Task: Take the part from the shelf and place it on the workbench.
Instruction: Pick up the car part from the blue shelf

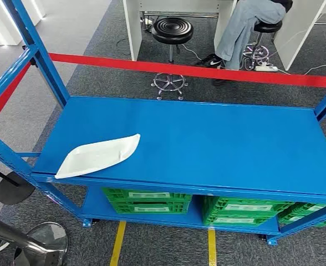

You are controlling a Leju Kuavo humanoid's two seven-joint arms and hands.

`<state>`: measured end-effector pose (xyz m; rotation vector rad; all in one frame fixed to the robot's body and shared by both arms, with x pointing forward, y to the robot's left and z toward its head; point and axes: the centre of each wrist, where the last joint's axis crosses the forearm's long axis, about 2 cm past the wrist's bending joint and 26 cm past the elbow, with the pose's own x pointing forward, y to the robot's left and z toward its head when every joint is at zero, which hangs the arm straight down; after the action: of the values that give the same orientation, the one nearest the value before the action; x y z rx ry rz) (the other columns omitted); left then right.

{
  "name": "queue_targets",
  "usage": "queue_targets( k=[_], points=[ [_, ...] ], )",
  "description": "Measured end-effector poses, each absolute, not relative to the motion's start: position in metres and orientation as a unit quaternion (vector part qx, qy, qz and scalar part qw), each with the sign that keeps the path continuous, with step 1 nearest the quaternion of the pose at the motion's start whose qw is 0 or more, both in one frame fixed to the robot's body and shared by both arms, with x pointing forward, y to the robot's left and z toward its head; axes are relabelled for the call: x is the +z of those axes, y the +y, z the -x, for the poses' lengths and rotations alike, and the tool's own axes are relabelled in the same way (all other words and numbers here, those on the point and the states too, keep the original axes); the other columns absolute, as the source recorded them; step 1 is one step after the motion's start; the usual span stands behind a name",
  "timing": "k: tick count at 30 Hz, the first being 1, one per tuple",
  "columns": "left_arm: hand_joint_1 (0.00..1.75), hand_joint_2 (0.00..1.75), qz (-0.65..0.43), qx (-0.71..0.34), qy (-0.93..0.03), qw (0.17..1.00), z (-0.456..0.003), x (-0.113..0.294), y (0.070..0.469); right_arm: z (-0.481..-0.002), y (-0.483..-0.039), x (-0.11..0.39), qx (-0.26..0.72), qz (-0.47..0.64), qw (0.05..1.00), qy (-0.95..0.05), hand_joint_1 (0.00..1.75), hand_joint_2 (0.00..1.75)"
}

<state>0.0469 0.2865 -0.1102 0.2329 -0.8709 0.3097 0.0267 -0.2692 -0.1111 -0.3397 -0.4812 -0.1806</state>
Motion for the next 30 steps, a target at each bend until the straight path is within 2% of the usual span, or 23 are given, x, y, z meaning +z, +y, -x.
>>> queue_targets(
  k=[6, 11, 18, 25, 30],
  points=[
    [0.00, 1.75, -0.107, 0.137, -0.526, 0.832, -0.093, -0.091, 0.301, -0.027, -0.270, -0.111, -0.075, 0.185, 0.949, -0.245, 0.00, 1.75],
    [0.00, 1.75, -0.127, 0.099, -0.648, 0.745, -0.140, -0.040, 0.306, -0.027, -0.269, -0.111, -0.066, 0.192, 0.948, -0.243, 0.00, 1.75],
    [0.00, 1.75, -0.200, 0.052, -0.754, 0.624, -0.160, 0.031, 0.309, -0.028, -0.268, -0.110, -0.048, 0.189, 0.950, -0.242, 0.00, 1.75],
    [0.00, 1.75, -0.239, -0.026, -0.800, 0.550, -0.166, 0.076, 0.290, -0.030, -0.264, -0.110, -0.034, 0.174, 0.954, -0.240, 0.00, 1.75],
    [0.00, 1.75, -0.284, -0.100, -0.752, 0.587, -0.167, 0.089, 0.278, -0.031, -0.264, -0.110, -0.026, 0.165, 0.957, -0.237, 0.00, 1.75]
  ],
)
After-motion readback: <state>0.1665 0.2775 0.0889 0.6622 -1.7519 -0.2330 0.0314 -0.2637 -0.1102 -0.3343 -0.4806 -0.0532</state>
